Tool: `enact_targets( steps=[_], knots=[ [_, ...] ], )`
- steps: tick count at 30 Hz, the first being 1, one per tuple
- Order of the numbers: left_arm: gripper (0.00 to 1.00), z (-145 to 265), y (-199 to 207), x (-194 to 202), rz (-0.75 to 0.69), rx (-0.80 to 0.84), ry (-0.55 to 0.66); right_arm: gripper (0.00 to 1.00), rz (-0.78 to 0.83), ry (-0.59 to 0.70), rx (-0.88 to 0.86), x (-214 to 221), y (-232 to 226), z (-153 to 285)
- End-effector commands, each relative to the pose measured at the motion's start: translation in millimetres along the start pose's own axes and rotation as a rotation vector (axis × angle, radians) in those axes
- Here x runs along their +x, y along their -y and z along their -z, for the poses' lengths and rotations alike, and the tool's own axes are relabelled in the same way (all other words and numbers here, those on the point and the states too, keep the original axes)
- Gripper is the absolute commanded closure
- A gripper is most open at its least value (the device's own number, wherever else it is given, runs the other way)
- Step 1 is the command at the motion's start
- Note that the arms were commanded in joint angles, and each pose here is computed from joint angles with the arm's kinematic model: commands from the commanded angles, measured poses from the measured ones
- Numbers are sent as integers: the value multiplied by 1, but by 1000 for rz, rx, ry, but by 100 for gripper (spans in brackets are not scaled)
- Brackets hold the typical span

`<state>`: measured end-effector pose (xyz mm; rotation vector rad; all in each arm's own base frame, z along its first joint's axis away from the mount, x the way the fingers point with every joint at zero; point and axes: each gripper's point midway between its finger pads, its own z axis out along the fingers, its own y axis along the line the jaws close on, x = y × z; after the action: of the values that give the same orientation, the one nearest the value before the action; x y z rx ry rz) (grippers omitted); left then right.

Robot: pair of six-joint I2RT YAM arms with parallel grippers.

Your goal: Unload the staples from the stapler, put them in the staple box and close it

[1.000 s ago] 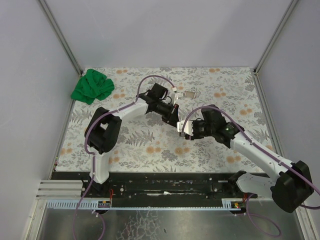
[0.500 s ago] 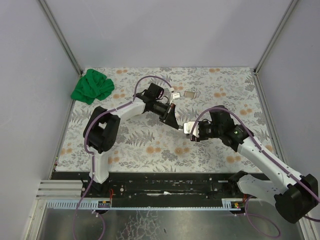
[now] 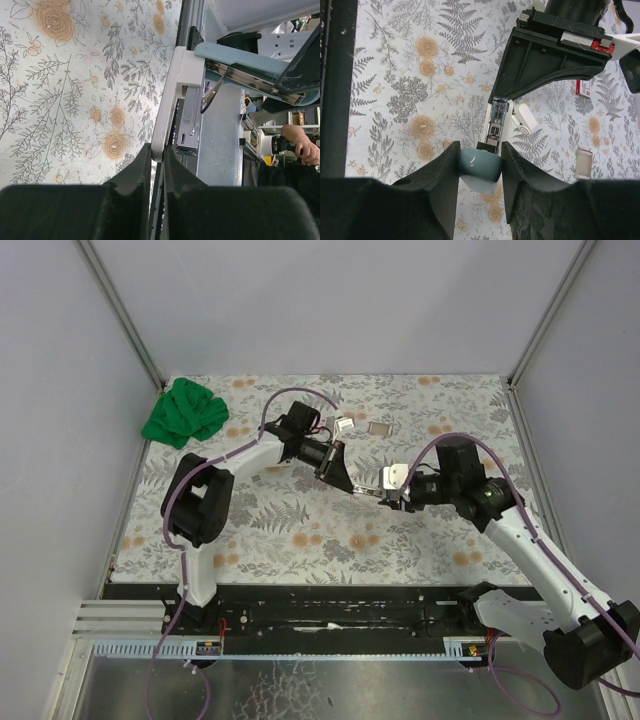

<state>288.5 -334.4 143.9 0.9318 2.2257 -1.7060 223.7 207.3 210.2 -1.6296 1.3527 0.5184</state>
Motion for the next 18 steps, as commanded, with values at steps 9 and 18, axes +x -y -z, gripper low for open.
enact_targets(
  steps=[9, 18],
  knots=[
    [52, 17, -22, -4, 5, -111, 41, 100, 18, 203, 23, -61, 22, 27],
    [31, 32, -2, -24, -73, -119, 80, 100, -16, 156, 25, -52, 28, 25]
  ],
)
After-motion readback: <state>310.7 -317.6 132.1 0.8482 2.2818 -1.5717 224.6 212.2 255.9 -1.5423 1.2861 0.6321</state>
